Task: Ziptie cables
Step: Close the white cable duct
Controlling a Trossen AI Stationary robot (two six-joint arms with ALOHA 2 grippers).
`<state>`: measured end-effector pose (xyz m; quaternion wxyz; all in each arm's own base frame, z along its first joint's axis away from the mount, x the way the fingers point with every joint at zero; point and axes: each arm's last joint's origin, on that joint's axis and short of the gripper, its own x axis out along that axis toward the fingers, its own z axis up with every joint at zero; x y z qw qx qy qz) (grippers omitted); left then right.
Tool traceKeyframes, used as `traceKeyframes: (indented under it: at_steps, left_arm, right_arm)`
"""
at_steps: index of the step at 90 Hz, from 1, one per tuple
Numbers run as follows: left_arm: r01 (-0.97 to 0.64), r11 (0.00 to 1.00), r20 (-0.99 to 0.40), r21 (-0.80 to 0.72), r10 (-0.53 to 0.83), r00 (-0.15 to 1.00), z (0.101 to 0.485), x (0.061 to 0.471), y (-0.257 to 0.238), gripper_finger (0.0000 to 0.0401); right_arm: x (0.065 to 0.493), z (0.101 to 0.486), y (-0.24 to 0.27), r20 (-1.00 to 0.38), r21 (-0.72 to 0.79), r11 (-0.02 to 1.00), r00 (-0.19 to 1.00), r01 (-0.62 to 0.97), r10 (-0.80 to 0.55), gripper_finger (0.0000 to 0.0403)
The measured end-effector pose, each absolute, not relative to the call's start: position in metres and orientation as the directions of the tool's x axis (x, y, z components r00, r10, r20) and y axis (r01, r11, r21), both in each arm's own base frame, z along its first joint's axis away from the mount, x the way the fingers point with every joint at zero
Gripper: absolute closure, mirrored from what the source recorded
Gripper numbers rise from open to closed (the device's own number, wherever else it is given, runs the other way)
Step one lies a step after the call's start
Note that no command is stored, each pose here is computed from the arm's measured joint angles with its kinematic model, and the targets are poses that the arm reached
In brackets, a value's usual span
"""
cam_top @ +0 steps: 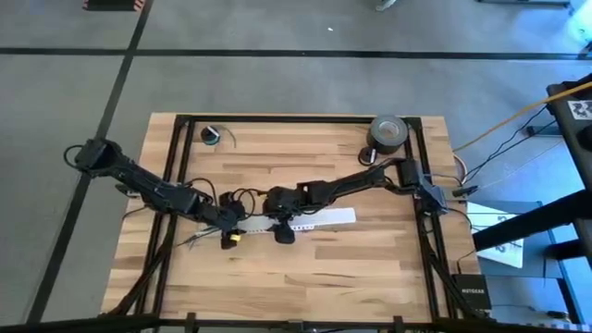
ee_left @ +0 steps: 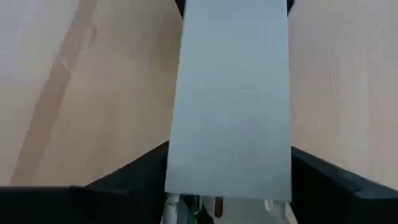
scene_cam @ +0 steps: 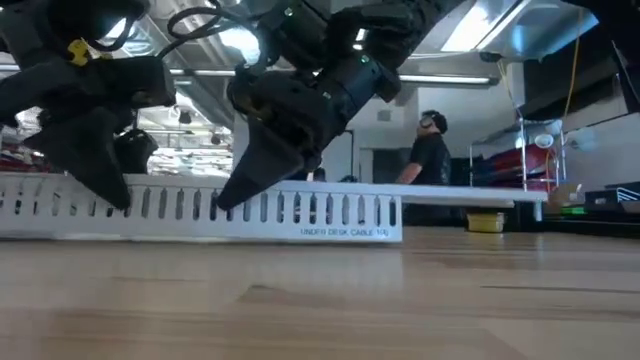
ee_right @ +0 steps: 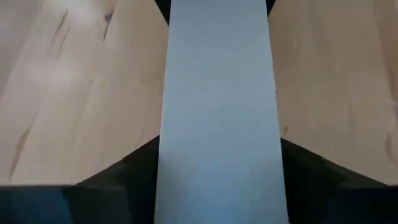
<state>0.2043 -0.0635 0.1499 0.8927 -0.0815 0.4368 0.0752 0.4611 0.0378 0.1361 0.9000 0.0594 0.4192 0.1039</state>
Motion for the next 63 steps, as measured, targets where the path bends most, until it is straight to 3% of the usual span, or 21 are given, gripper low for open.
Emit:
traceKeyframes:
  at_steps: [13,21,31,41,50,63]
  left_arm:
    - [-0.215,0.971,-0.763,-0.1,0.064,0.643,0.153,0.209,-0.06,0.0096]
    - [-0.189,0.976,-0.731,-0.105,0.053,0.681,0.156,0.214,-0.06,0.0082]
    - [-0.159,0.983,-0.708,-0.094,0.046,0.704,0.166,0.22,-0.061,0.0076]
    - [-0.134,0.987,-0.692,-0.088,0.036,0.721,0.184,0.229,-0.065,0.0075]
    - [-0.123,0.99,-0.731,-0.072,0.031,0.682,0.199,0.23,-0.071,0.0075]
    - [-0.159,0.987,-0.844,-0.034,0.057,0.533,0.199,0.213,-0.083,0.0075]
  right_arm:
    - [0.457,0.134,0.032,-0.775,0.207,0.971,0.585,-0.121,0.238,0.0087]
    - [0.446,0.135,0.023,-0.832,0.226,0.969,0.498,-0.101,0.246,0.006]
    - [0.432,0.151,0.012,-0.878,0.205,0.973,0.419,-0.11,0.232,0.0041]
    - [0.424,0.17,0.007,-0.883,0.175,0.975,0.416,-0.134,0.216,0.0036]
    - [0.42,0.181,0.008,-0.875,0.149,0.973,0.436,-0.174,0.212,0.0038]
    - [0.414,0.182,0.012,-0.818,0.142,0.966,0.524,-0.216,0.238,0.0044]
